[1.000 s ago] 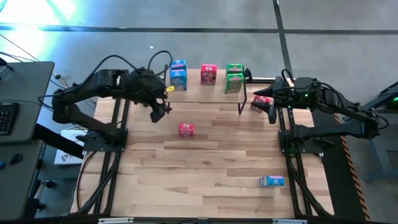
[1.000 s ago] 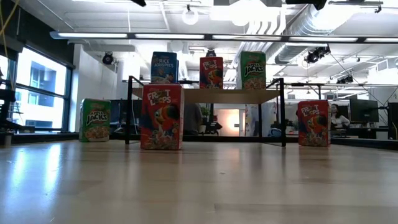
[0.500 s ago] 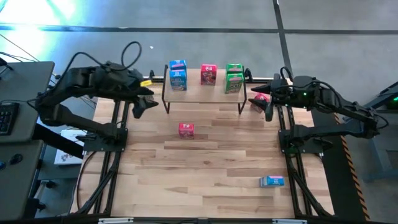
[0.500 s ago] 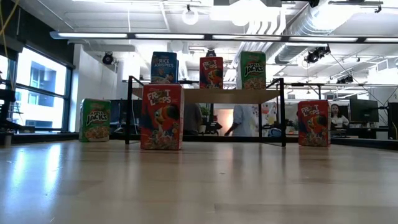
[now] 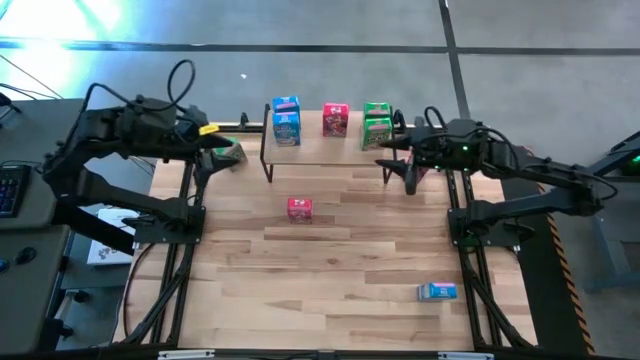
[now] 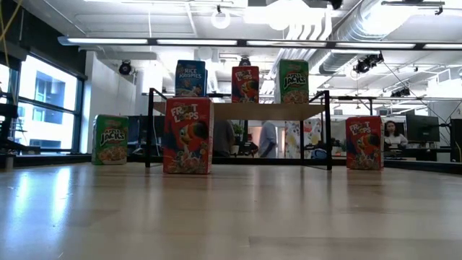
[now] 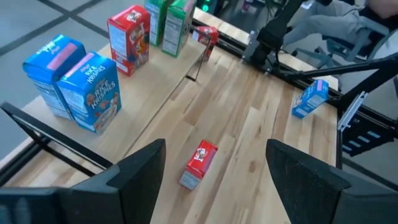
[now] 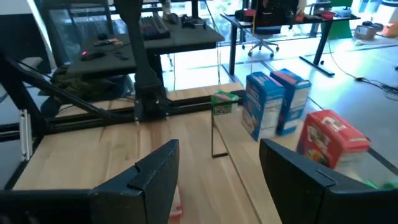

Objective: Stack cereal on shelf
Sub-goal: Put the bottom red cereal box on the shelf aligned with the other red cereal box

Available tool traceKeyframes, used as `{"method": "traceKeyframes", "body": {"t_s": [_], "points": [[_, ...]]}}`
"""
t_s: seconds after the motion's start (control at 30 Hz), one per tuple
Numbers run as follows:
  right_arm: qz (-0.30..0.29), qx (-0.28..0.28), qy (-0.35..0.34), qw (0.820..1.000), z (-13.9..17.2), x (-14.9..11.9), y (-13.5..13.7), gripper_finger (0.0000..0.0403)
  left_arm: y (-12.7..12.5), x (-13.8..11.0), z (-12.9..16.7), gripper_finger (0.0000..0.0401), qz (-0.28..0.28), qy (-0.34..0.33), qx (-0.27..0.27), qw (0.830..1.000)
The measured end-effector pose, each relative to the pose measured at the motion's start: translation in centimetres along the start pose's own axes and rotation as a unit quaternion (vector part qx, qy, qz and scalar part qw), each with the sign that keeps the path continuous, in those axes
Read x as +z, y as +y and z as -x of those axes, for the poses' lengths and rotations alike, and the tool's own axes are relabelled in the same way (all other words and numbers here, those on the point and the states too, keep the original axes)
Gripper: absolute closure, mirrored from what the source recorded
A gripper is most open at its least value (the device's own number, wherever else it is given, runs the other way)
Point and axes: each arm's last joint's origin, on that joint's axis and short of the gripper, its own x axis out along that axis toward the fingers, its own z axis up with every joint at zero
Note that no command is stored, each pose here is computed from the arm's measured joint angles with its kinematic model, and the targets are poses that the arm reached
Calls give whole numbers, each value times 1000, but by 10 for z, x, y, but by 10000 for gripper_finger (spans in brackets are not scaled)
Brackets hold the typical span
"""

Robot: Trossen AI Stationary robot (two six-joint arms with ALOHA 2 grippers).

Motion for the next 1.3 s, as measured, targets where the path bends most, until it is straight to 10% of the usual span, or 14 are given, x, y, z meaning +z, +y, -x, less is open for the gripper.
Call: {"method": "traceKeyframes", "body": {"t_s": [0.77, 1.3], "points": [[16, 59, -142, 988, -84, 12, 11, 187, 5, -4, 12, 132, -16, -15, 20, 1000], [-24, 70, -98, 992, -127, -13, 31, 187, 6, -7, 12, 132, -28, 1, 26, 999]]}}
